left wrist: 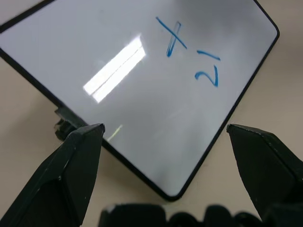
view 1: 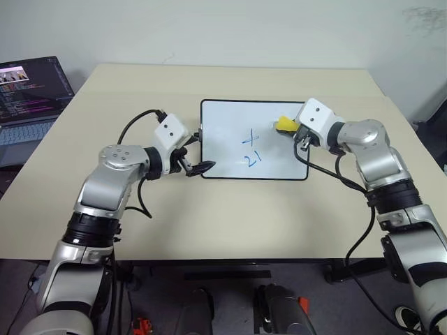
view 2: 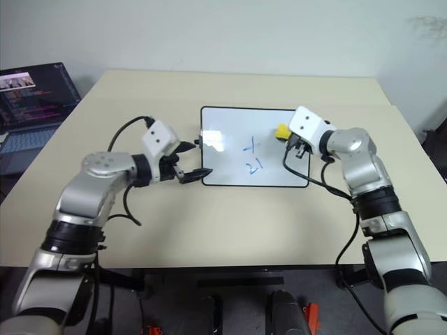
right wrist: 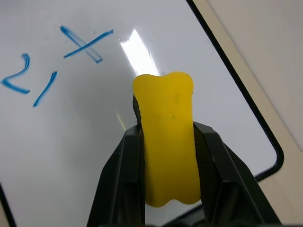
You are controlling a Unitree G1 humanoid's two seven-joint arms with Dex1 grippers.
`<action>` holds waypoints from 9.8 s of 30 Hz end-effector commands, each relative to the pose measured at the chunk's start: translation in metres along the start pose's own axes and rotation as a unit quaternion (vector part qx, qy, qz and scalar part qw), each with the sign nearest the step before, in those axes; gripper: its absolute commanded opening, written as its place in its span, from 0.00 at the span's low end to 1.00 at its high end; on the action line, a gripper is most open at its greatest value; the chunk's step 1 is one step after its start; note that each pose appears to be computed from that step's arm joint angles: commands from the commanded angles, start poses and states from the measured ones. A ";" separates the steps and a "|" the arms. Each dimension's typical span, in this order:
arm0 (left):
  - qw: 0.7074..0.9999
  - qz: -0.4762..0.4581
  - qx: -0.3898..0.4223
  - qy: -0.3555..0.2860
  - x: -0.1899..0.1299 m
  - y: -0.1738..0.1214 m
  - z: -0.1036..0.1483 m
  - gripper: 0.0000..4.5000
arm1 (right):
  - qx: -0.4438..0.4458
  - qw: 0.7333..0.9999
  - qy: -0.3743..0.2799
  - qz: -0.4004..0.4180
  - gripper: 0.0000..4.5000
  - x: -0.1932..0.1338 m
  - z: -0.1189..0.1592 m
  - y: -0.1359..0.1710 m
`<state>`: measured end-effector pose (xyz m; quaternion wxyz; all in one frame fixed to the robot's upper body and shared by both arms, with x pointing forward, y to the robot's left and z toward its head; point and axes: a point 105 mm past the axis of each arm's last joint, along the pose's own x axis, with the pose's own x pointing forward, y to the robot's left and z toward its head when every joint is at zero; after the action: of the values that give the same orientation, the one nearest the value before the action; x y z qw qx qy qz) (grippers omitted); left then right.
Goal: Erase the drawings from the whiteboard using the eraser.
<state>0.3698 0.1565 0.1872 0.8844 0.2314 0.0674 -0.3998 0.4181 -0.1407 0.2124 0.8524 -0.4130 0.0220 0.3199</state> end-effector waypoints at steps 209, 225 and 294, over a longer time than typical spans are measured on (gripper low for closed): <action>0.998 -0.060 0.022 -0.029 -0.002 -0.032 0.010 1.00 | -0.123 0.991 -0.027 0.046 0.23 0.103 0.072 0.066; 0.997 -0.061 0.024 -0.031 0.000 -0.030 0.012 1.00 | -0.133 0.989 0.047 0.040 0.23 0.076 0.003 0.040; 0.998 -0.046 0.035 -0.009 -0.016 -0.017 0.009 1.00 | -0.146 0.983 0.108 0.004 0.23 -0.024 -0.046 -0.016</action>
<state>0.3482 0.1516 0.1786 0.8559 0.2434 0.0792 -0.4494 0.4192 -0.1859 0.1876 0.7706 -0.5604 0.0790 0.2931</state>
